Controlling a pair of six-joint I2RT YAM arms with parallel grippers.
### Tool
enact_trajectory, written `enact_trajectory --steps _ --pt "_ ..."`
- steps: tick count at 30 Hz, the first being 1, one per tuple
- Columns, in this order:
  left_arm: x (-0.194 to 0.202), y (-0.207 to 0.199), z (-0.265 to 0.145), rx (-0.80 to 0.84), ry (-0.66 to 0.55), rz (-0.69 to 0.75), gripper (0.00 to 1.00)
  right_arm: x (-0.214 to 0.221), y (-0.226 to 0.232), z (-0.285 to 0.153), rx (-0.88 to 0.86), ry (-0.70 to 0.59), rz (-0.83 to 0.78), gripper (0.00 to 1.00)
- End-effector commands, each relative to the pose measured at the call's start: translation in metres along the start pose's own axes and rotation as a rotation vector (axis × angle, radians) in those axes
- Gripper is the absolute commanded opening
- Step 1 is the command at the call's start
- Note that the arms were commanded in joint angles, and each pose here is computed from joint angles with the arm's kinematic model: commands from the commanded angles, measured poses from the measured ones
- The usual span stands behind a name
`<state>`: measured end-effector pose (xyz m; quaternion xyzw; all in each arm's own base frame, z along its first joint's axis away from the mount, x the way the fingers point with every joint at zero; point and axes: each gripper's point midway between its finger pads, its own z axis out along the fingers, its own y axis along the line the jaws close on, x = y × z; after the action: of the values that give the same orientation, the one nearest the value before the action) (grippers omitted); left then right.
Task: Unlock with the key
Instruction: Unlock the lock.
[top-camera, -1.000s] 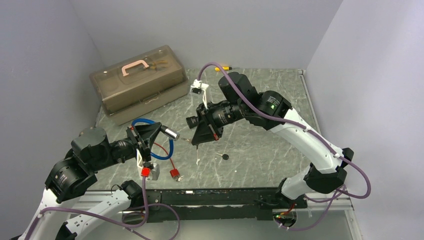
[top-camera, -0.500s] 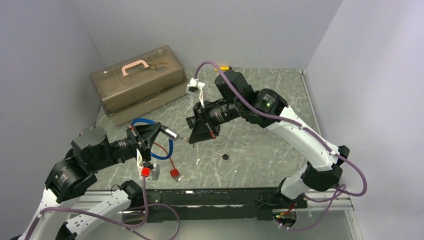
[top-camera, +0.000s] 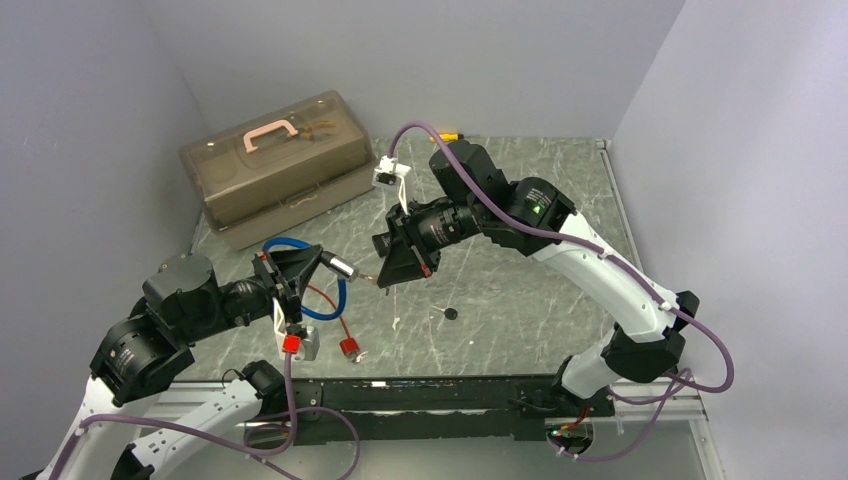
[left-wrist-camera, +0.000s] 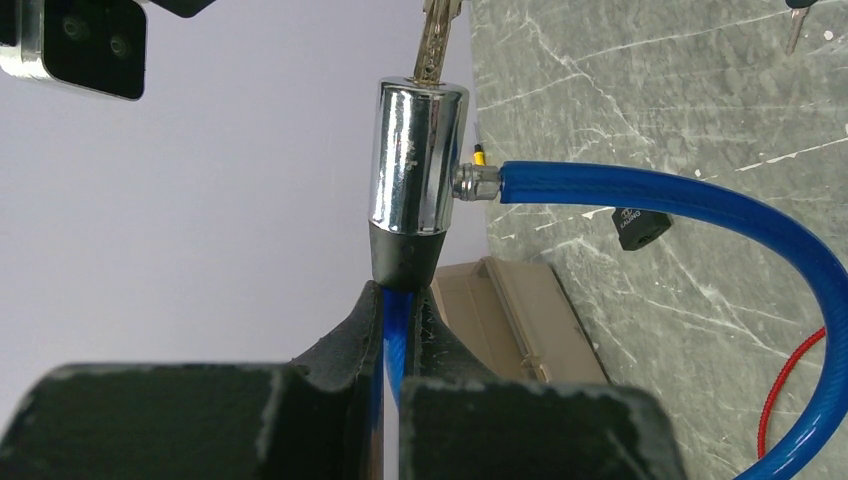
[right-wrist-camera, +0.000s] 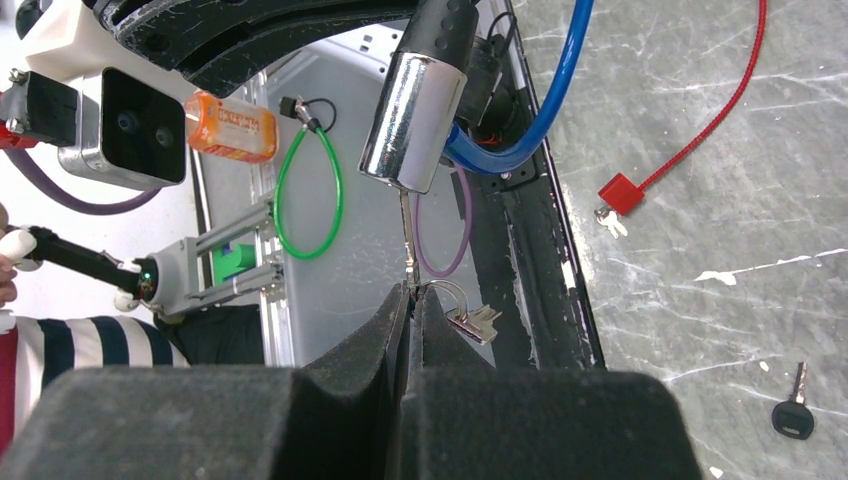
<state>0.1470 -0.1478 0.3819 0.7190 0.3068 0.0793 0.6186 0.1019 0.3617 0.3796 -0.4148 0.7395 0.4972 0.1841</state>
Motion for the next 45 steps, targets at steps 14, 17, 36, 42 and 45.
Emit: enact_trajectory --steps 14,17,36,42,45 --pt "-0.012 0.029 -0.015 -0.093 -0.025 0.072 0.0 -0.018 -0.004 0.004 0.026 -0.067 -0.001 0.0" --pt "-0.01 0.029 -0.014 -0.084 -0.014 0.082 0.0 -0.017 -0.007 0.008 0.027 -0.065 0.016 0.0" --pt "-0.006 0.024 -0.014 -0.058 0.006 0.123 0.0 -0.028 -0.012 0.016 0.04 -0.114 0.058 0.0" --pt "-0.004 0.022 -0.011 -0.04 0.015 0.134 0.0 -0.03 -0.017 0.02 0.055 -0.118 0.075 0.0" --pt "-0.005 0.022 -0.012 -0.041 0.011 0.133 0.0 -0.031 -0.019 0.021 0.063 -0.128 0.077 0.0"
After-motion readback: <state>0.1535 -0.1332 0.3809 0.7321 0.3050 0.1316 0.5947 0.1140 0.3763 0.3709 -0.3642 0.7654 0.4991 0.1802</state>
